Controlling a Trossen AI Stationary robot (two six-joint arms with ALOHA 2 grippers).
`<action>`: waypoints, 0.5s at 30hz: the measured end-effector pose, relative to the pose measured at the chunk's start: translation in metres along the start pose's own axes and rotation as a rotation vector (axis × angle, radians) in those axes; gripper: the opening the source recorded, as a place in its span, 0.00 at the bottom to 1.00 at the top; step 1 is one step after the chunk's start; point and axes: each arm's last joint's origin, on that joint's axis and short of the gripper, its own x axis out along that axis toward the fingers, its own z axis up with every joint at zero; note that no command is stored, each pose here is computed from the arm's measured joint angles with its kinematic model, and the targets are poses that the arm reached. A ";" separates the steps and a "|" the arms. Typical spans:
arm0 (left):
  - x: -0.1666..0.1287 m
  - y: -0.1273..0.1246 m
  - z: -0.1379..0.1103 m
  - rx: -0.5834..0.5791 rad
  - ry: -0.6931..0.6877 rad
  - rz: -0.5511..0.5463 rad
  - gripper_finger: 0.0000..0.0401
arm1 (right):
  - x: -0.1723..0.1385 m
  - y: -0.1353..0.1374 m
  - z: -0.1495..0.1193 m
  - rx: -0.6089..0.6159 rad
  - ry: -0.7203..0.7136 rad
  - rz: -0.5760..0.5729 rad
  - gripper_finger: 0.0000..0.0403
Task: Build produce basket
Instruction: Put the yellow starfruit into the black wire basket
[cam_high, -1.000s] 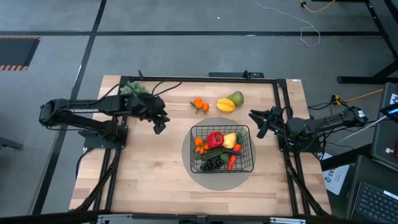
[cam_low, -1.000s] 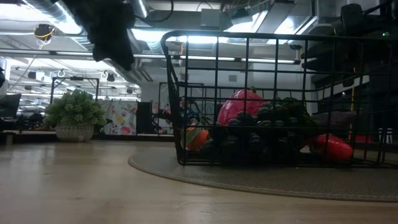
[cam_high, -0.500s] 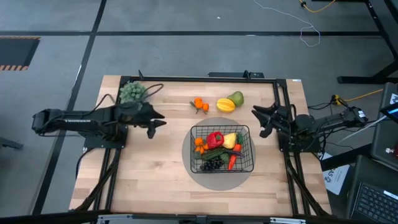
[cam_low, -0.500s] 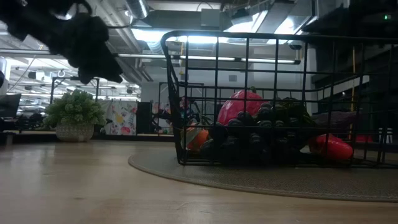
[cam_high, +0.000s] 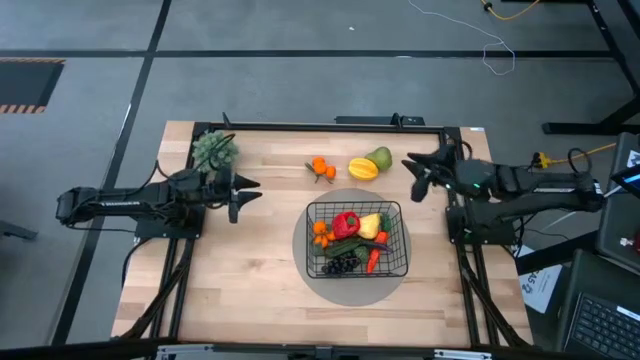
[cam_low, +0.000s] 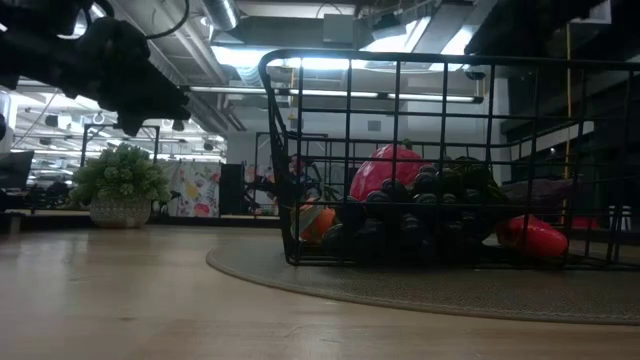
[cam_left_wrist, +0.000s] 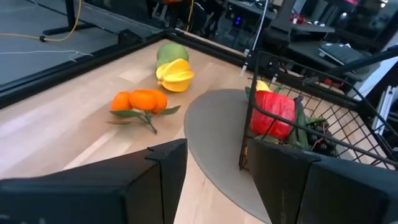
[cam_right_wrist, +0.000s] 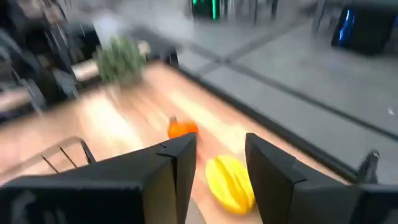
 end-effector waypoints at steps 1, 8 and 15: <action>0.000 0.000 0.000 0.003 0.000 0.000 0.39 | 0.005 0.000 0.006 -0.006 0.048 -0.008 0.33; 0.000 0.000 0.000 0.008 0.000 0.000 0.39 | 0.063 -0.007 0.037 -0.036 0.389 -0.054 0.33; 0.000 0.000 -0.001 0.011 0.008 0.003 0.39 | 0.136 -0.019 0.035 -0.111 0.570 0.042 0.33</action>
